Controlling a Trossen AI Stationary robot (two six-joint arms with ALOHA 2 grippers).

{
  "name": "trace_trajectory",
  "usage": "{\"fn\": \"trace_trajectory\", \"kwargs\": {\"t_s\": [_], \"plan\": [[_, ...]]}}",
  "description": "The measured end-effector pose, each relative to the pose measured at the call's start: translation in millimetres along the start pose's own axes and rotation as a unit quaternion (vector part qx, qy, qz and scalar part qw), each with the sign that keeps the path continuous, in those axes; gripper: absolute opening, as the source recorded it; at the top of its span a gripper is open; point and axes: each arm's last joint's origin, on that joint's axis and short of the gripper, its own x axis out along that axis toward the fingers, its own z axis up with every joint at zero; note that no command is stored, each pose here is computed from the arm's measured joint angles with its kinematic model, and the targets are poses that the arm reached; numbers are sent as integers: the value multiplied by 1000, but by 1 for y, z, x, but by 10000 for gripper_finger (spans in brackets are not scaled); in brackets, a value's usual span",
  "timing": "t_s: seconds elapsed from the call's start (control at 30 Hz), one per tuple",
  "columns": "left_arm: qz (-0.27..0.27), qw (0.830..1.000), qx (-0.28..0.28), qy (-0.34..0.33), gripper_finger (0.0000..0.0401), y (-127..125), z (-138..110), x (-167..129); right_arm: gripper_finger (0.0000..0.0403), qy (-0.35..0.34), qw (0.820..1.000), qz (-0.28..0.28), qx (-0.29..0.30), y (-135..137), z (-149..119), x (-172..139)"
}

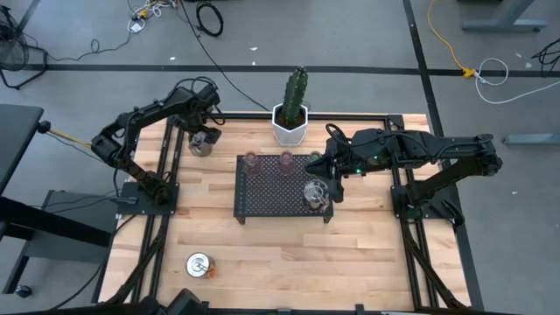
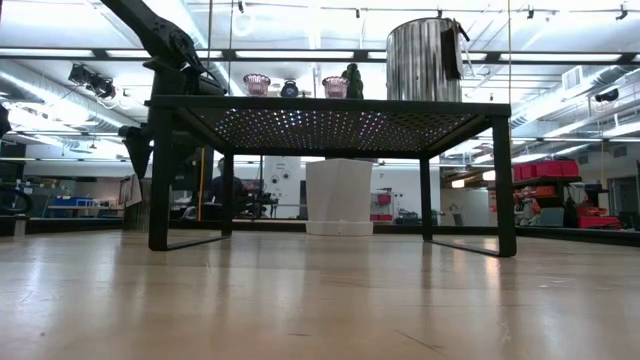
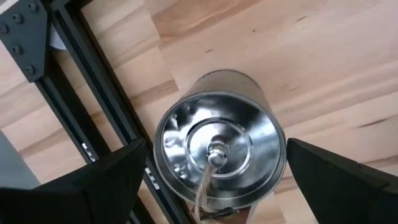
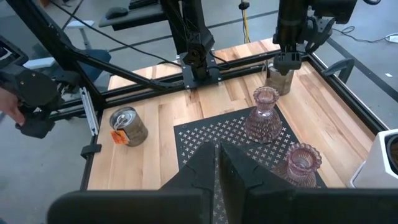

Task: Pick & Place candle stick holders
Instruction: Put the top silver scented candle on the shelf

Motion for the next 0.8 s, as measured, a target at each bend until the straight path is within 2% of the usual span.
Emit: {"fn": "trace_trajectory", "kwargs": {"t_s": [0.63,0.8], "plan": [[-14,1000,-2,9,387,-2,-6,13,23,0,1000,0,0,0,0,0],[-14,1000,-2,10,372,-2,-6,13,23,0,1000,0,0,0,0,0]]}}
